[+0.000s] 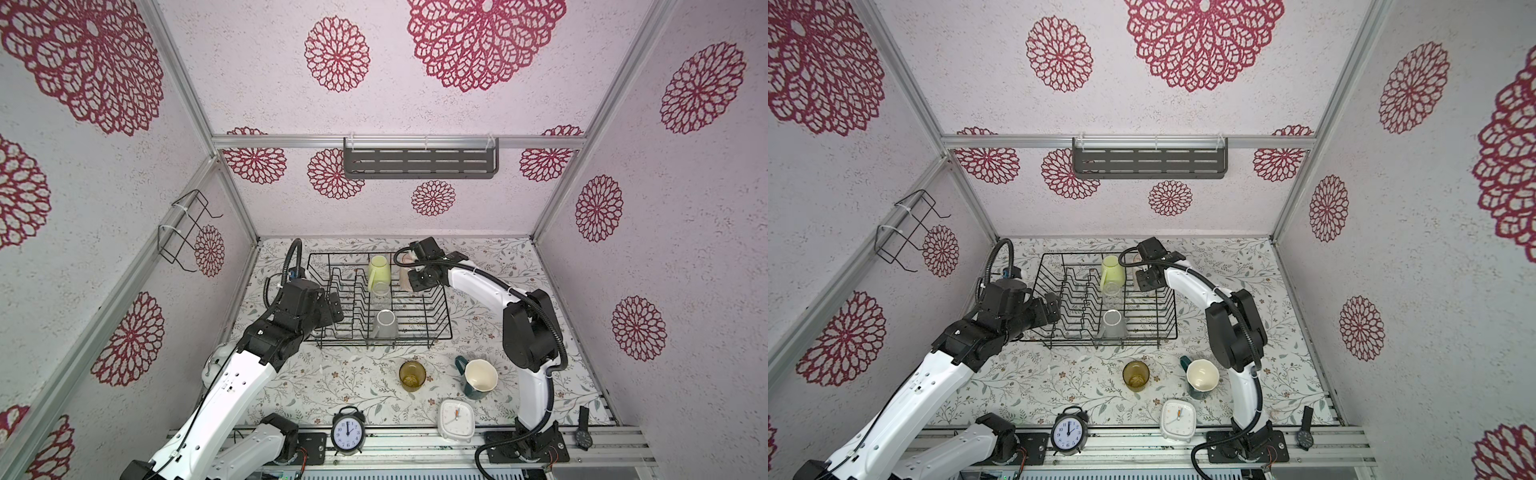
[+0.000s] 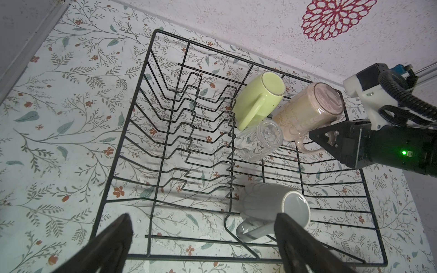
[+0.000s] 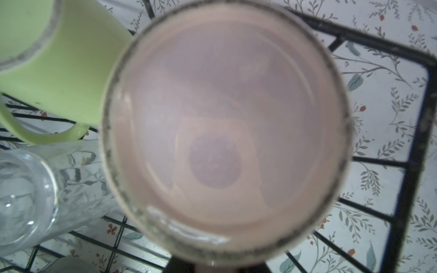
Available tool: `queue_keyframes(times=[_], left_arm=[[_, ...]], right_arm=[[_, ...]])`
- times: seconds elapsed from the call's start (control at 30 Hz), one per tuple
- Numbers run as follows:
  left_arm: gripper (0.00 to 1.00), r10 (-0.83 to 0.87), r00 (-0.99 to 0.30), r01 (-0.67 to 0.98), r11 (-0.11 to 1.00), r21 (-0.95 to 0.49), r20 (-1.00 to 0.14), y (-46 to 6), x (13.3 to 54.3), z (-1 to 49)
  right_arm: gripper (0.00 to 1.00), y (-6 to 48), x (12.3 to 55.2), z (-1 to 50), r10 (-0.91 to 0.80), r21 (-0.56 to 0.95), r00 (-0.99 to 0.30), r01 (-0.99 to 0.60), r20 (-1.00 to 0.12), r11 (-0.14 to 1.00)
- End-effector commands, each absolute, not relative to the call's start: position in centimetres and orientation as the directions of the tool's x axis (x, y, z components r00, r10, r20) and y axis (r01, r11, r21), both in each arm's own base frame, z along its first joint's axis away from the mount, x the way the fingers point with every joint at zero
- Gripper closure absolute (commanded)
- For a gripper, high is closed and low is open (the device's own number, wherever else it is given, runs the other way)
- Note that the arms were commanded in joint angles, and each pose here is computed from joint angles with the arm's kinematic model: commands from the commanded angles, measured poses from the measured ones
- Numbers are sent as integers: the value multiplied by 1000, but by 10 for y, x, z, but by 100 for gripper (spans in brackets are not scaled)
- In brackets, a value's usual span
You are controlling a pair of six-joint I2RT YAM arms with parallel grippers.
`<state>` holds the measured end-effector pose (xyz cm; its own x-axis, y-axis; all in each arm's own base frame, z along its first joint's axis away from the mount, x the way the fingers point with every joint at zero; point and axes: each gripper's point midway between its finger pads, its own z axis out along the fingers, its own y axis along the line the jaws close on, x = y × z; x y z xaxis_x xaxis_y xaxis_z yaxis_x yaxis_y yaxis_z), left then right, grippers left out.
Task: Load cups into a dish rack
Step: Place the cup on the dish rack.
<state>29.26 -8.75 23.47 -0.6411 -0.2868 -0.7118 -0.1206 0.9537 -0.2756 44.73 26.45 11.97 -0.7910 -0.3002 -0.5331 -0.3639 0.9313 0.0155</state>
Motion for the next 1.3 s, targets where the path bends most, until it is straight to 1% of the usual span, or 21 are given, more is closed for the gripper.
queue_keyframes(times=[0.0,0.03,0.13,0.17,0.3,0.37,0.6,0.7,0.8,0.97,1.03,1.17,1.27], left_arm=[[3,-302,-632,-128,949,-289,-714,-87,296,235],[3,-303,-633,-129,949,-288,-713,-87,296,234],[3,-306,-631,-132,948,-290,-713,-86,295,234],[3,-306,-630,-131,948,-290,-714,-86,295,234],[3,-308,-627,-133,947,-291,-716,-85,295,235],[3,-309,-626,-133,947,-292,-716,-85,294,236],[3,-311,-631,-126,945,-301,-711,-86,290,236],[3,-313,-629,-119,943,-310,-712,-86,288,239],[3,-315,-628,-101,940,-327,-711,-89,285,242],[3,-300,-661,-48,932,-360,-688,-99,277,238],[3,-291,-689,-2,916,-400,-663,-111,273,233],[1,-212,-764,164,850,-501,-609,-153,260,219],[1,-114,-811,219,851,-477,-575,-176,245,202]], right_arm=[[99,268,462,159,-248,32,-748,-339,-616,940],[96,265,463,158,-251,20,-748,-333,-615,943],[94,261,464,152,-266,-12,-745,-328,-612,945],[92,260,464,151,-272,-17,-746,-330,-608,944],[77,262,460,154,-285,-12,-751,-346,-596,938],[75,263,459,160,-280,-4,-745,-350,-605,937],[55,261,458,180,-261,8,-727,-344,-635,939],[52,258,455,190,-249,11,-713,-339,-656,941],[51,255,447,206,-238,28,-699,-346,-674,938],[50,251,418,232,-206,96,-671,-384,-712,918],[50,252,402,238,-190,138,-661,-410,-726,902],[50,247,366,242,-165,202,-656,-446,-736,872],[49,235,346,246,-143,212,-637,-448,-758,868]])
